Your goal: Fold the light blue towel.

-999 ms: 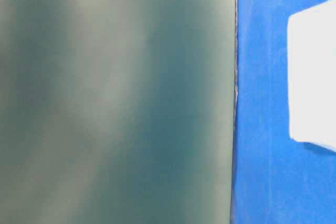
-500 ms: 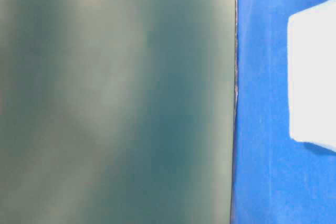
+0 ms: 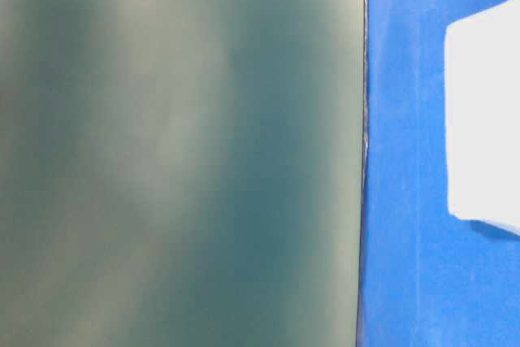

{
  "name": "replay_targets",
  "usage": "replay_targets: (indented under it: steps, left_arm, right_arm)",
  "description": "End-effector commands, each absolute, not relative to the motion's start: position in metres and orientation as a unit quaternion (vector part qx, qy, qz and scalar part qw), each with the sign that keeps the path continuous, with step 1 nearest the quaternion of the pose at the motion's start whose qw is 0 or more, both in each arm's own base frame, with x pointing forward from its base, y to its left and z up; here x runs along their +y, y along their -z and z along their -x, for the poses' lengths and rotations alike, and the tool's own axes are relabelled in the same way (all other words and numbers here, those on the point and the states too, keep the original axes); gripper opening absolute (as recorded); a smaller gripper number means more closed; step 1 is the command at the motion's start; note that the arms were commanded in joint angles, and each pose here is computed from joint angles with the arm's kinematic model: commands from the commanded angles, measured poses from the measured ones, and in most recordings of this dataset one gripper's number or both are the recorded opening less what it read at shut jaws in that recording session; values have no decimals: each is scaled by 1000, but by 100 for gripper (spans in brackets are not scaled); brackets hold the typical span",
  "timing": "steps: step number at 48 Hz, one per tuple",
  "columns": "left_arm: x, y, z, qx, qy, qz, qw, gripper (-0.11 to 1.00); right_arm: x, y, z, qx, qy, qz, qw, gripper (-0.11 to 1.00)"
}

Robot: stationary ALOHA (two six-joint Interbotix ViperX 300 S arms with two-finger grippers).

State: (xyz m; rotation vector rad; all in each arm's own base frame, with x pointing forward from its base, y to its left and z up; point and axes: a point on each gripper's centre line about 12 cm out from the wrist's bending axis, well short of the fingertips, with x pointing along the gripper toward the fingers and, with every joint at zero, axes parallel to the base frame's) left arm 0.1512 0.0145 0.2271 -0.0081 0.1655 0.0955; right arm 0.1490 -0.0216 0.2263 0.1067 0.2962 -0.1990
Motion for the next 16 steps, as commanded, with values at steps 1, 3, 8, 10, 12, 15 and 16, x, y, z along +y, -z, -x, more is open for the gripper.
replay_targets:
  steps: [1,3,8,10,12,15,16]
  left_arm:
    - [15,-231,-153,79,-50,6,996,42]
    - [15,-231,-153,79,-50,6,996,42]
    - [15,-231,-153,79,-50,6,996,42]
    - [15,-231,-153,80,-50,6,995,42]
    - [15,-231,-153,79,-50,6,996,42]
    - [15,-231,-153,80,-50,5,996,42]
    - [15,-232,-153,79,-50,6,996,42]
  right_arm:
    - [-21,-230,-151,144,96,-53,984,60]
    - [-21,-230,-151,143,95,-53,984,60]
    - [-21,-230,-151,143,95,-53,984,60]
    - [-21,-230,-152,144,95,-54,984,60]
    - [-21,-230,-152,144,95,-54,984,60]
    - [-21,-230,-152,144,95,-53,984,60]
    - [-21,-230,-152,143,95,-53,984,60]
